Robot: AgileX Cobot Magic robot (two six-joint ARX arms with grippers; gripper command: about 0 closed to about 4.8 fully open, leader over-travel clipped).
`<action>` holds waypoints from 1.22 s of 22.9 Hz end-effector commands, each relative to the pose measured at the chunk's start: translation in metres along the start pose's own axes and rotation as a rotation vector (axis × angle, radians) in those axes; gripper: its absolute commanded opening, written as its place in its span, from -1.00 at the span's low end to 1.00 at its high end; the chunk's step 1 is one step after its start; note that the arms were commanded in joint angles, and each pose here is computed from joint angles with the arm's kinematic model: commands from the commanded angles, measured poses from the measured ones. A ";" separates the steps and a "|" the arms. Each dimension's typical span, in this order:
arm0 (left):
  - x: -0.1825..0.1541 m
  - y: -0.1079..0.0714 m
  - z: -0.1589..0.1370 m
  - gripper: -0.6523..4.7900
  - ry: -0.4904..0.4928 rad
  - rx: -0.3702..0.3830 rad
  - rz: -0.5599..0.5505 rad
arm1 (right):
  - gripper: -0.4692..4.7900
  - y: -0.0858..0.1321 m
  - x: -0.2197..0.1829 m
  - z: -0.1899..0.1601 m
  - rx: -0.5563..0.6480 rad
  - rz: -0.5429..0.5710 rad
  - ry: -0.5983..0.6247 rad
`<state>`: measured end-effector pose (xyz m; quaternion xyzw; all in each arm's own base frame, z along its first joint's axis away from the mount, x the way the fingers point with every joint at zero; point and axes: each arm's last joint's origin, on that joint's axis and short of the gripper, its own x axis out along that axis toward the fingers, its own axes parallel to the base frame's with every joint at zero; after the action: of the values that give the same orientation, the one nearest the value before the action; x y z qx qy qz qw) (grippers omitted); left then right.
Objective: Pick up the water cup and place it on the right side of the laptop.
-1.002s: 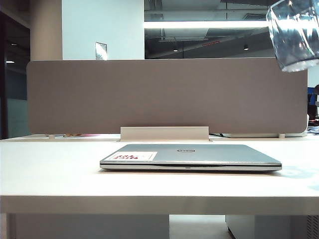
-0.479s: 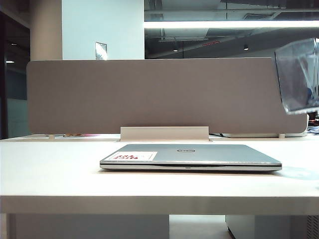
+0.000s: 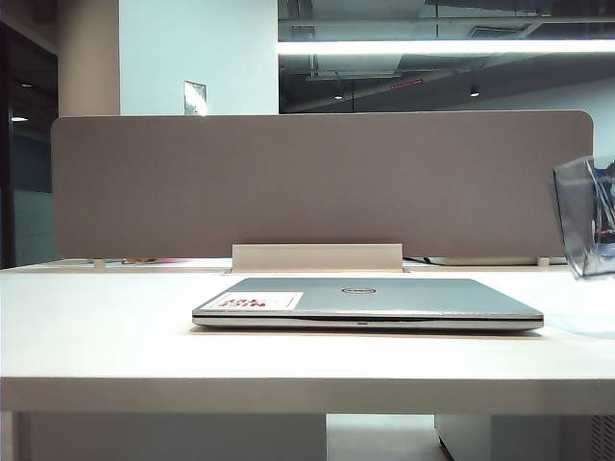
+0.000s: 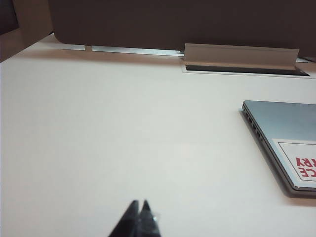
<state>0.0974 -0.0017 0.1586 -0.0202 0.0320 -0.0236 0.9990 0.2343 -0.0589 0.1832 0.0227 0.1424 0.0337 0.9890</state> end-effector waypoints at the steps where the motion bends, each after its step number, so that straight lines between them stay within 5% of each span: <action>1: 0.000 0.000 0.002 -0.77 -0.012 0.002 -0.002 | -0.83 -0.003 0.009 -0.003 -0.004 0.009 -0.021; 28: 0.000 0.000 0.002 -0.77 -0.009 0.001 -0.006 | -0.83 -0.015 0.050 -0.037 -0.050 0.048 -0.198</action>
<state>0.0974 -0.0017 0.1586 -0.0200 0.0322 -0.0236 0.9990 0.2707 -0.0681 0.1289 0.0062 0.0680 0.0560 0.9961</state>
